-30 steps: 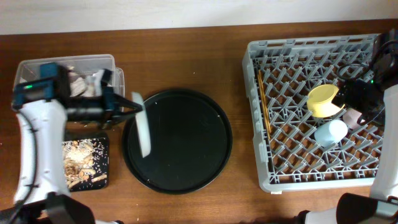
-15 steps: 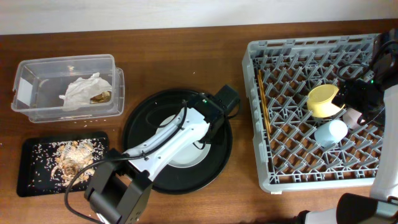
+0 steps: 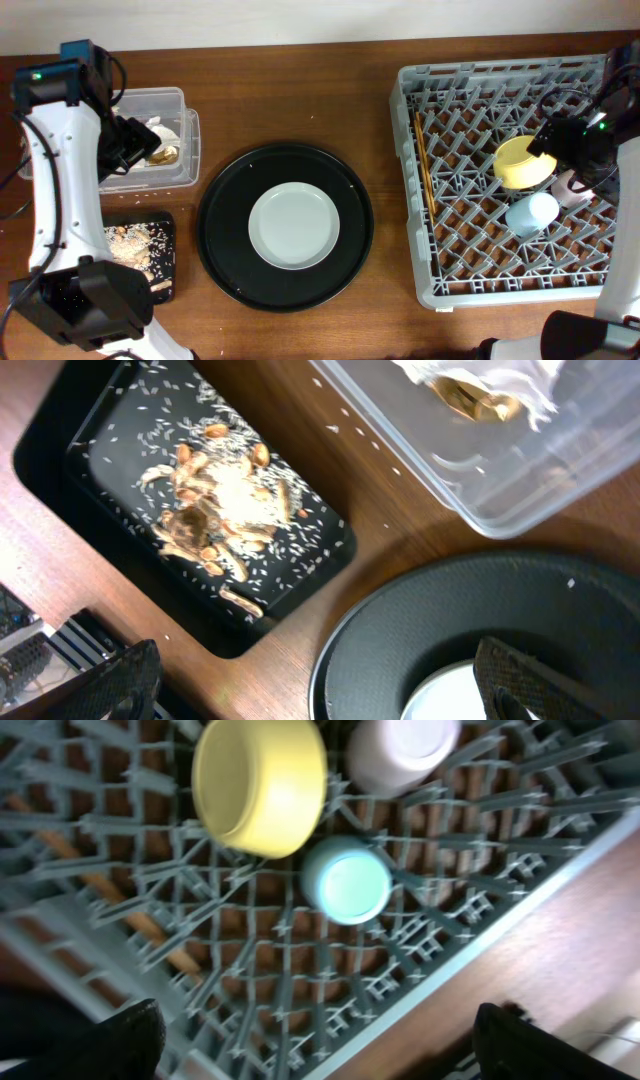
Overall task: Sort waste into correct bins and load items into the dishwasher rack
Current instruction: 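Grasp the white plate rim with the right gripper and lift it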
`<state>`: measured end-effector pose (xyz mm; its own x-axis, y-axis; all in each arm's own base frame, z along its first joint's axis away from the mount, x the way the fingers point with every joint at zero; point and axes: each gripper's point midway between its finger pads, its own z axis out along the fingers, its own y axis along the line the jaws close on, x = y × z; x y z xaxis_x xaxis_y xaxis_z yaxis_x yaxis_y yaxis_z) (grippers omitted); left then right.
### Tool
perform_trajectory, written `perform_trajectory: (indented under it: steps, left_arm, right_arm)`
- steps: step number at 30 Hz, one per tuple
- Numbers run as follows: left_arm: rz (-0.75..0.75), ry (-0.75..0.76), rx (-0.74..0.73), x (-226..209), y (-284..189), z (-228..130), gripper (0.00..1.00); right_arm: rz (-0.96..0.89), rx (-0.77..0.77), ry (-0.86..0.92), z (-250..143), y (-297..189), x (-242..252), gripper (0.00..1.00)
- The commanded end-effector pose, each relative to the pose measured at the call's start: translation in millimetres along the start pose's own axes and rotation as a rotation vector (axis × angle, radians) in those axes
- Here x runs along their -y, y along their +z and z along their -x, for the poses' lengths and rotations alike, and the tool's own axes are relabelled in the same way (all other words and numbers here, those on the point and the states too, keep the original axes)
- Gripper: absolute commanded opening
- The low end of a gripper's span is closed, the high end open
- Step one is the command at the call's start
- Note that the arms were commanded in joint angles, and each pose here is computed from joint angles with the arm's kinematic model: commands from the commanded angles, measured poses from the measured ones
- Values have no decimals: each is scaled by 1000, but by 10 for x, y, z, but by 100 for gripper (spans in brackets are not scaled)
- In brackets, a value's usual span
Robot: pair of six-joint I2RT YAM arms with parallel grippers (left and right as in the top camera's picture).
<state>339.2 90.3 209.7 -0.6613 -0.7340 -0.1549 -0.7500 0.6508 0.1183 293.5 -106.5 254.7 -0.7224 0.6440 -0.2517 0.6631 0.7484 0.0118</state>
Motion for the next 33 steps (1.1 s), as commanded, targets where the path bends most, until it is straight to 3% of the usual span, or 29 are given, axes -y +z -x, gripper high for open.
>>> perform_trajectory:
  steps: [1, 2, 6, 7, 9, 11, 12, 15, 17, 19, 26, 30, 33]
  left_arm:
    - [-31, -37, 24, -70, -120, 33, 99]
    - [-39, -39, 33, -53, -122, 54, 99]
    - [-38, -39, 32, -54, -122, 54, 99]
    - [-38, -39, 32, -54, -122, 53, 99]
    - [-38, -39, 32, -54, -122, 54, 99]
    - [-38, -39, 32, -54, -122, 53, 99]
    - [-38, -39, 32, -54, -122, 53, 99]
    - [-38, -39, 32, -54, -122, 53, 99]
    - [-38, -39, 32, -54, -122, 53, 99]
    - [-38, -39, 32, -54, -122, 53, 99]
    - [-38, -39, 32, -54, -122, 54, 99]
    - [-38, -39, 32, -54, -122, 53, 99]
    - [-38, -39, 32, -53, -122, 54, 99]
  right_arm:
    - [407, -179, -1, -338, -212, -655, 99]
    - [509, -227, -96, -499, -296, -893, 99]
    - [592, -204, -712, -1636, -209, -2173, 99]
    - [540, -182, -722, -1926, 20, -2447, 99]
    - [363, -107, -615, -2132, 495, -2618, 99]
    - [289, -103, -637, -2355, 841, -2776, 100]
    - [251, -129, -656, -2450, 1039, -2804, 86]
    - [151, -190, -673, -2587, 1548, -2793, 85]
    - [110, -217, -678, -2654, 1803, -2784, 77]
    - [121, -206, -675, -2642, 1809, -2821, 45]
    - [75, -234, -678, -2709, 2040, -2767, 30]
    - [33, -263, -643, -2580, 2033, -2616, 4]
    - [32, -315, -554, -2266, 1882, -2420, 4]
